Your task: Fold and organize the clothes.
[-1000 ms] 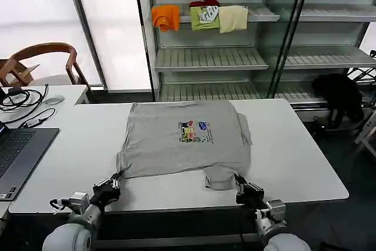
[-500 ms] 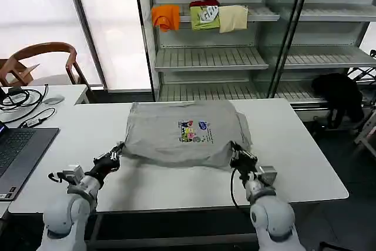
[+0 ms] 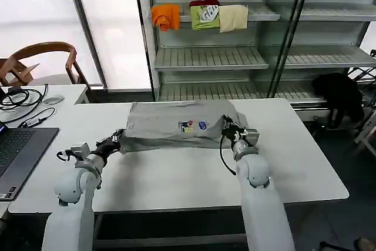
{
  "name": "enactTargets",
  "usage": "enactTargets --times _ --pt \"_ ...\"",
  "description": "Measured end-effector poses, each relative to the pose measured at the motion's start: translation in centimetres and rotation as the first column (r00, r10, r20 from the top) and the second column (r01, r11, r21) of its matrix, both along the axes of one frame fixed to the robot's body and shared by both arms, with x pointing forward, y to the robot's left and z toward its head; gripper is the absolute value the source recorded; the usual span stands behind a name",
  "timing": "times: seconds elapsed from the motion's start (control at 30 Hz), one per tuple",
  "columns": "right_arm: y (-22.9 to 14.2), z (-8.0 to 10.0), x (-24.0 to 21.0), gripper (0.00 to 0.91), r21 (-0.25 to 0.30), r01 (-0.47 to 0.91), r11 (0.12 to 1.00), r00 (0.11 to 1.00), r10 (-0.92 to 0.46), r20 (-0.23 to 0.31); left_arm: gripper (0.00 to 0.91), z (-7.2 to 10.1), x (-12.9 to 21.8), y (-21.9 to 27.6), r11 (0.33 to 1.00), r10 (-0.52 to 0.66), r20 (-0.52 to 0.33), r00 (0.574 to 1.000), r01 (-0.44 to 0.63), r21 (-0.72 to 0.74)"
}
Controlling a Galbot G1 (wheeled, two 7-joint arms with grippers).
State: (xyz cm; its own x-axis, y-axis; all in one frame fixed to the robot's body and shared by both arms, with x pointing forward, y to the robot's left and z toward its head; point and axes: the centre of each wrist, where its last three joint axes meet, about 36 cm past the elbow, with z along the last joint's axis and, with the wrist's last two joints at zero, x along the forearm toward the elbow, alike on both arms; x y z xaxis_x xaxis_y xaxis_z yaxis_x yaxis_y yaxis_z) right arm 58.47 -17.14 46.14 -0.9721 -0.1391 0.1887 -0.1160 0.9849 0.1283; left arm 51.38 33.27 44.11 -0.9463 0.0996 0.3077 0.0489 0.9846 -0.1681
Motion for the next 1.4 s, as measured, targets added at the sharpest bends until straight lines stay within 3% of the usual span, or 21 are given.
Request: enactTargets --times 0.23,0.57,0.6,0.67,0.7,0.73,0.77,1.17,1.4 --pt "0.1 0.8 1.5 0.000 -0.022 0.001 1.000 1.000 -0.001 -0.006 0.020 -0.2 1.0 -0.2 0.999 -0.004 -0.017 1.000 0.004 0.033" --pt "-0.6 1.4 2.0 0.000 -0.048 0.011 0.999 1.000 -0.012 -0.012 0.020 1.2 2.2 -0.8 0.995 -0.013 -0.002 1.000 0.013 0.100" --pt "-0.7 1.4 2.0 0.000 -0.051 0.012 0.999 1.000 -0.013 -0.014 0.161 1.2 2.3 -0.9 0.994 -0.015 -0.004 1.000 0.015 0.110" --pt "-0.8 1.2 2.1 0.000 -0.058 0.014 0.998 1.000 -0.016 -0.018 0.907 1.3 2.6 -1.0 0.991 -0.019 -0.008 1.000 0.020 0.130" --pt "-0.8 1.1 2.1 0.000 -0.058 0.016 0.998 1.000 -0.017 -0.021 0.907 1.3 2.7 -1.1 0.990 -0.020 -0.011 1.000 0.022 0.142" --pt "-0.8 1.0 2.1 0.564 -0.058 0.016 0.998 1.000 -0.018 -0.023 0.907 1.3 2.9 -1.2 0.988 -0.022 -0.012 1.000 0.024 0.151" --pt "-0.8 1.0 2.1 0.907 -0.058 0.019 0.998 0.999 -0.020 -0.024 0.907 1.3 3.0 -1.3 0.987 -0.024 -0.015 1.000 0.026 0.161" --pt "-2.4 1.6 2.9 0.907 -0.038 0.086 0.996 0.995 -0.084 0.056 0.907 1.5 3.6 -1.5 0.974 0.003 -0.021 1.000 0.002 0.227" --pt "-3.8 1.2 1.3 0.907 -0.058 0.093 0.994 0.996 -0.092 0.018 0.907 1.4 2.6 -1.4 0.967 0.014 -0.017 1.000 -0.009 0.254"
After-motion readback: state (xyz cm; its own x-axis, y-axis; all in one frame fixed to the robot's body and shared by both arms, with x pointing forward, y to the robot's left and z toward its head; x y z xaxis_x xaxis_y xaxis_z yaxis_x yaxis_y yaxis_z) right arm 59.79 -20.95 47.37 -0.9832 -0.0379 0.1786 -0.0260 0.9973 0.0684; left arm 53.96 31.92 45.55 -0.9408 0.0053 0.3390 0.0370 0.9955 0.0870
